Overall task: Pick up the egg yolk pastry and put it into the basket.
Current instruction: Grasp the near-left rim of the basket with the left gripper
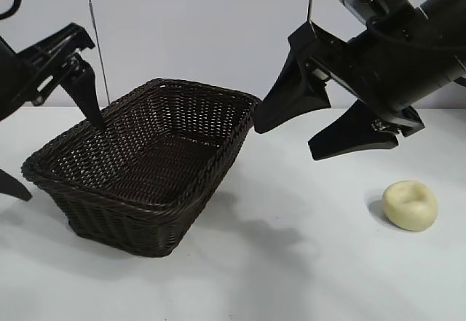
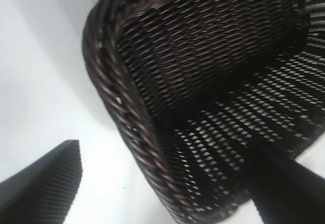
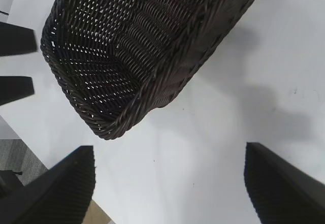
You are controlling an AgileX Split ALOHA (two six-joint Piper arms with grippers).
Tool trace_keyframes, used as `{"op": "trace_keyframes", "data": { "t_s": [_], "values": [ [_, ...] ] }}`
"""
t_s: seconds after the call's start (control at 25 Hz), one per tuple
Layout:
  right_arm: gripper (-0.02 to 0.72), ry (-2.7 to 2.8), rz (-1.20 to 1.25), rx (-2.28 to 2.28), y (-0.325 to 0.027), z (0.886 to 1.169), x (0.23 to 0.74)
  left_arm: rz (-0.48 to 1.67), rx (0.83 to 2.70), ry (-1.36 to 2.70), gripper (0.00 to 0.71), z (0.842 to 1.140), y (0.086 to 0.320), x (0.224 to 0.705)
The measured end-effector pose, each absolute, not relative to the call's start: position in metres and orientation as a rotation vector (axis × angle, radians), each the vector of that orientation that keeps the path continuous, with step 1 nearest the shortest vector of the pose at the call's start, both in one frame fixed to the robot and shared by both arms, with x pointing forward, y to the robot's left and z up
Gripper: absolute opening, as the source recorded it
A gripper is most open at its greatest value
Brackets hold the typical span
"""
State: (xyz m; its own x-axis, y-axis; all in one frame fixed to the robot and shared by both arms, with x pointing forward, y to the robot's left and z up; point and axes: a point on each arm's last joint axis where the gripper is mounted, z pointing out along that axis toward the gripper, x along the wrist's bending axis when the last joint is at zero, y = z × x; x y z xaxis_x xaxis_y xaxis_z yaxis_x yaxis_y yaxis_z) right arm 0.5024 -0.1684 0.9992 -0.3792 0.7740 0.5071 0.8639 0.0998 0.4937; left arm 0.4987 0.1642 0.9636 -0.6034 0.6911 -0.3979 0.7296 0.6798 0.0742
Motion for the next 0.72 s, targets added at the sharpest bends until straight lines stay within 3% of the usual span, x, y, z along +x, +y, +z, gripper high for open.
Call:
{"op": "trace_keyframes", "data": {
  "t_s": [0.48, 0.6, 0.72],
  "values": [
    [0.579, -2.238, -1.146, -1.677, -0.168, 0.999, 0.502, -0.128, 1.089, 2.539, 0.622, 0.927, 0.158, 0.512],
    [0.579, -2.238, -1.146, -1.677, -0.168, 0.999, 0.502, -0.129, 1.082, 2.545, 0.543, 0.927, 0.158, 0.512],
    [0.579, -2.238, -1.145, -1.677, -0.168, 0.999, 0.502, -0.134, 1.059, 2.558, 0.387, 0.926, 0.158, 0.513]
  ]
}}
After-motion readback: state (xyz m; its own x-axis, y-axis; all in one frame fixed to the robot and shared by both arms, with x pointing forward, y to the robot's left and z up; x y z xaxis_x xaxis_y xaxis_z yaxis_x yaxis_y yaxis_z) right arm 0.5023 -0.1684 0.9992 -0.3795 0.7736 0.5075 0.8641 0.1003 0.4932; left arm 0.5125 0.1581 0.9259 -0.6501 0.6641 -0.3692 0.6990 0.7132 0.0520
